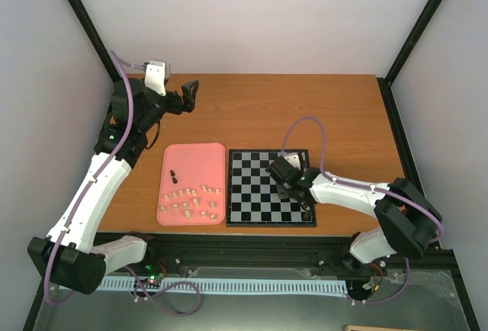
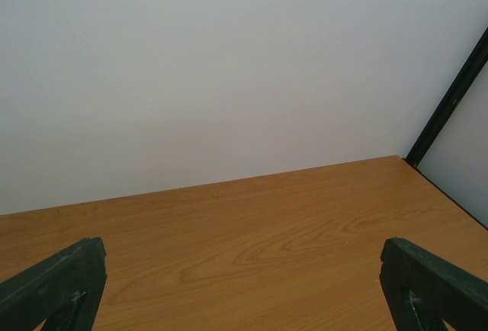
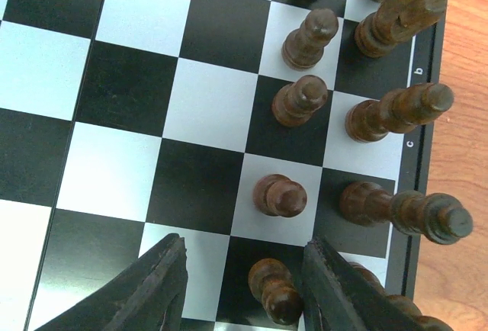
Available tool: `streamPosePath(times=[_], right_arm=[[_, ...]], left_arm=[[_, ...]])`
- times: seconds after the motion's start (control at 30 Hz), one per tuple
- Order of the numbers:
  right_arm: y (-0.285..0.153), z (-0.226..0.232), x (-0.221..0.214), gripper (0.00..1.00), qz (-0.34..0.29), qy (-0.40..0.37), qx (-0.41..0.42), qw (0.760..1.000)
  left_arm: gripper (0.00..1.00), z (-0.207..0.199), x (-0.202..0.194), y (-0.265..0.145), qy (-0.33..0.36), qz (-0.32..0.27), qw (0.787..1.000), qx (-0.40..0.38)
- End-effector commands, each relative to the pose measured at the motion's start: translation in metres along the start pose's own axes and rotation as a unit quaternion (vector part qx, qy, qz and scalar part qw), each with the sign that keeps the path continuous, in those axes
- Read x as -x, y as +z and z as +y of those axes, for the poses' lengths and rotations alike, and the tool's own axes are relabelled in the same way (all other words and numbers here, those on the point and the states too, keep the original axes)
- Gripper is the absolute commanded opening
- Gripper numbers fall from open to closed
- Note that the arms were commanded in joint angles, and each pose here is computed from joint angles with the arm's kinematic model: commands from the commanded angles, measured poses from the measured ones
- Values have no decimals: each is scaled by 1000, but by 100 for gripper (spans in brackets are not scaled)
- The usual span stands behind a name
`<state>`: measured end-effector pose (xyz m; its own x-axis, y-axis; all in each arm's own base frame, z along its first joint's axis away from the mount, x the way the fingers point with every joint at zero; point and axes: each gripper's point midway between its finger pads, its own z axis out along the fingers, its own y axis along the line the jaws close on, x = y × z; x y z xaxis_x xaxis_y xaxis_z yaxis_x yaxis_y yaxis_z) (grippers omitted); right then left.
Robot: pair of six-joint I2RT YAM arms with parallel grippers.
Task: Set up the chess pieces on the board
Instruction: Adjust the chess piece on the chessboard, then pick up the chess piece from the storage box.
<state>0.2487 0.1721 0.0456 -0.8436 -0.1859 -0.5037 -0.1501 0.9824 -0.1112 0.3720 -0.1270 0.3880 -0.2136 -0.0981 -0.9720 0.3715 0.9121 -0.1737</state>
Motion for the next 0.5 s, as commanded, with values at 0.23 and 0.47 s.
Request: streamPosePath(times=[0.23, 0.47], right_arm=[[-38, -4, 35, 40, -68, 12, 23, 997], [-67, 45, 69, 38, -121, -27, 127, 984]], left_arm=[[100, -4, 15, 0, 12, -19, 1000, -3], [100, -6, 20, -5, 10, -26, 1000, -8]])
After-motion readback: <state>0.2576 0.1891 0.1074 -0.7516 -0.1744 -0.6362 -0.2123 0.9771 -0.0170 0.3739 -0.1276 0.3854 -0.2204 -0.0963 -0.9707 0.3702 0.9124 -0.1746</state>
